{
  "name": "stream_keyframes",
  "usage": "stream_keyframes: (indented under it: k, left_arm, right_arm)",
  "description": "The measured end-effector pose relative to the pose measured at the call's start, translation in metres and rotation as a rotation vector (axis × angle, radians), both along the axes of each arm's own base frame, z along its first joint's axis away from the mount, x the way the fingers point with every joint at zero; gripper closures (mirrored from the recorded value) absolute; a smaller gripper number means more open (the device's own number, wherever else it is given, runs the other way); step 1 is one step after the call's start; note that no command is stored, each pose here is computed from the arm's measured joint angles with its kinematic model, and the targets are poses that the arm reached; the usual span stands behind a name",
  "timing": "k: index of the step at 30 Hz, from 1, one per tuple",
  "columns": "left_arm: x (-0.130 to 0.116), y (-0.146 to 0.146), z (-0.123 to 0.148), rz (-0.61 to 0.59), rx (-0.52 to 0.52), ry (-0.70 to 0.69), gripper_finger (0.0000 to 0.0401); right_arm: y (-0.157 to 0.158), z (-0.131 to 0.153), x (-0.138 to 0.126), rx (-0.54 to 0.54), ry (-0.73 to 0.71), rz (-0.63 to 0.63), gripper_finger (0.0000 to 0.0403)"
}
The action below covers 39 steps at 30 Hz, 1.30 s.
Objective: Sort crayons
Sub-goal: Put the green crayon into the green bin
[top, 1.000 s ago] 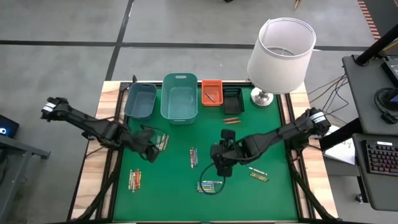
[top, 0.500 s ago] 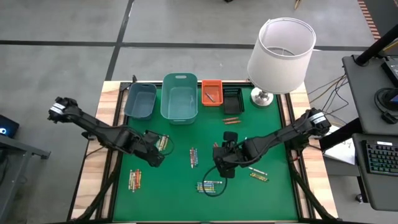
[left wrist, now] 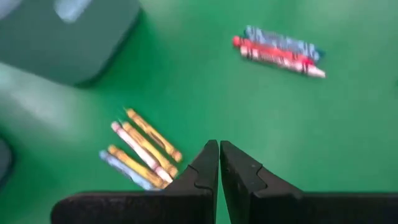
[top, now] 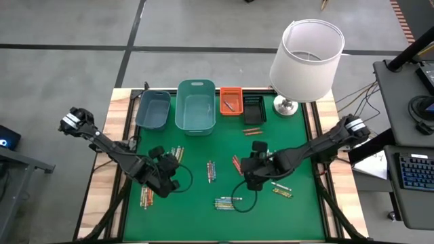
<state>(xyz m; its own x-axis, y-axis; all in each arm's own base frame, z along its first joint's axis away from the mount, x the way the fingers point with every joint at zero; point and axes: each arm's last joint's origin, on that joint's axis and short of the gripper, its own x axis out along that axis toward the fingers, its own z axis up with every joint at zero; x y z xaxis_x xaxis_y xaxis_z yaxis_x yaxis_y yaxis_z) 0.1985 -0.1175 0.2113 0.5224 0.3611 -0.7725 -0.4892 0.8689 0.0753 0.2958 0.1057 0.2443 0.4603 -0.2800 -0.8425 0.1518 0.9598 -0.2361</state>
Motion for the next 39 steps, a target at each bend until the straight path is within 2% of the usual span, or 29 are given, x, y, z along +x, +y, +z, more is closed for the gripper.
stream_keyframes:
  k: [5, 12, 18, 22, 26, 29, 33, 39]
  left_arm:
    - [-0.003, 0.002, -0.001, 0.011, 0.066, -0.045, 0.0401]
    - [0.001, -0.001, -0.024, -0.075, 0.042, -0.152, 0.0401]
    - [-0.006, 0.007, -0.047, -0.009, 0.047, -0.190, 0.0401]
    - [-0.007, 0.012, -0.051, 0.065, 0.034, -0.220, 0.0401]
    - [-0.006, 0.015, -0.052, 0.085, 0.036, -0.220, 0.0400]
    - [-0.007, 0.018, -0.056, 0.100, 0.041, -0.215, 0.0382]
    - [-0.009, 0.022, -0.068, 0.148, 0.034, -0.208, 0.0337]
    - [-0.007, 0.022, -0.084, 0.185, 0.089, -0.195, 0.0284]
  right_arm:
    - [-0.009, 0.000, -0.023, 0.028, -0.148, 0.035, 0.0264]
    - [-0.022, -0.010, -0.047, -0.041, -0.308, 0.005, 0.0264]
    - [-0.028, -0.015, -0.052, -0.164, -0.365, -0.029, 0.0264]
    - [-0.035, -0.014, -0.051, -0.275, -0.373, -0.079, 0.0264]
    - [-0.043, -0.012, -0.049, -0.346, -0.387, -0.148, 0.0264]
    - [-0.049, -0.011, -0.047, -0.362, -0.402, -0.190, 0.0266]
    - [-0.053, -0.012, -0.046, -0.357, -0.400, -0.205, 0.0277]
    - [-0.053, -0.012, -0.046, -0.361, -0.393, -0.196, 0.0297]
